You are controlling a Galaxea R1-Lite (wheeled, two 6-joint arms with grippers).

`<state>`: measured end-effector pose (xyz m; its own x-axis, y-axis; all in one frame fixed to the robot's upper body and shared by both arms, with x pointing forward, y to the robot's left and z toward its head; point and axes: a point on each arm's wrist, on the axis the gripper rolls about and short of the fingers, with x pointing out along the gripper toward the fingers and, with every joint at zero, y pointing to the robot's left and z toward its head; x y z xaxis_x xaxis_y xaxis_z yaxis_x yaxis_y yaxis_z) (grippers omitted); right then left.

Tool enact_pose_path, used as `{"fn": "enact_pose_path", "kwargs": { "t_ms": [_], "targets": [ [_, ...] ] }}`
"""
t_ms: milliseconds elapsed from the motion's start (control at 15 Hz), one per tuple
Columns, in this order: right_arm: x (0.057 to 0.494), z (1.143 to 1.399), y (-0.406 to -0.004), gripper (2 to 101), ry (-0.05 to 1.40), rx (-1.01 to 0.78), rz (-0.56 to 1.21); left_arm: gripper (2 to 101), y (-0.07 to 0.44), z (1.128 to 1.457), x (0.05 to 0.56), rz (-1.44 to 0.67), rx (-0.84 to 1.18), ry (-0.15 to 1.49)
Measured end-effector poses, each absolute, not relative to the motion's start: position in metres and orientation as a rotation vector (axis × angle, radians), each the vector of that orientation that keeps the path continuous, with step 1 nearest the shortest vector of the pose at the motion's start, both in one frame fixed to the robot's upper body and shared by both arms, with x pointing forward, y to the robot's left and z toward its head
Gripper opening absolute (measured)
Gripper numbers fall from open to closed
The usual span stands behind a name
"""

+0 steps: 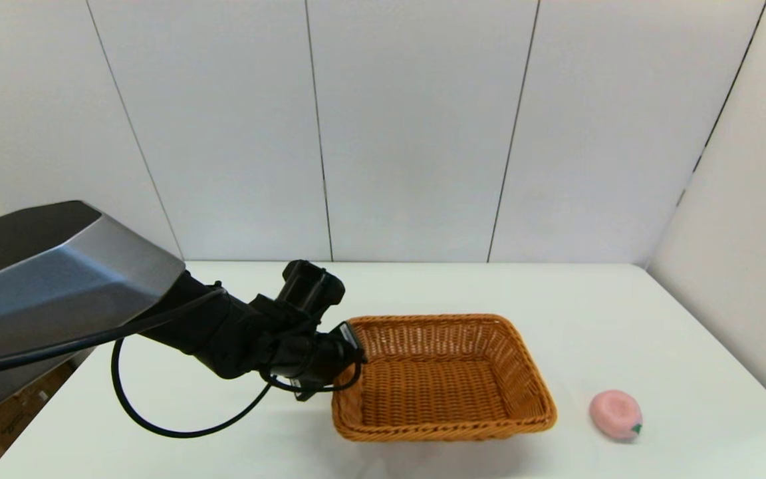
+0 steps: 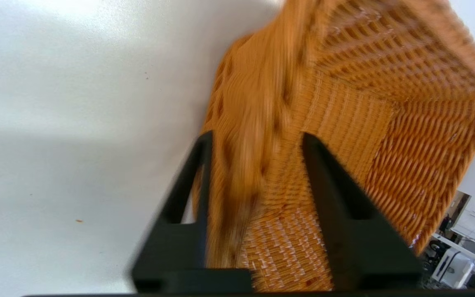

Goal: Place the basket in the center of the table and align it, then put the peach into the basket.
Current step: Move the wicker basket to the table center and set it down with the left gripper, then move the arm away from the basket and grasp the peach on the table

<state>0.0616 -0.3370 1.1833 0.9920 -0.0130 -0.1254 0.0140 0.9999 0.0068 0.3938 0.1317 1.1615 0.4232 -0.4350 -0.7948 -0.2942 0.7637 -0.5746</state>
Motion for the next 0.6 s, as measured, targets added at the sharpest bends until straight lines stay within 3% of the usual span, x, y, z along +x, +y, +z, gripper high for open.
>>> {"fn": "enact_pose_path", "kwargs": {
  "t_ms": [400, 600],
  "targets": [
    [0.062, 1.183, -0.337, 97.1, 0.126, 0.008, -0.013, 75.1, 0.139, 1.164, 0.397, -0.095, -0.746, 1.14],
    [0.062, 1.183, -0.337, 97.1, 0.126, 0.007, -0.013, 82.1, 0.156, 1.196, 0.399, -0.136, -0.757, 1.049]
  ]
}}
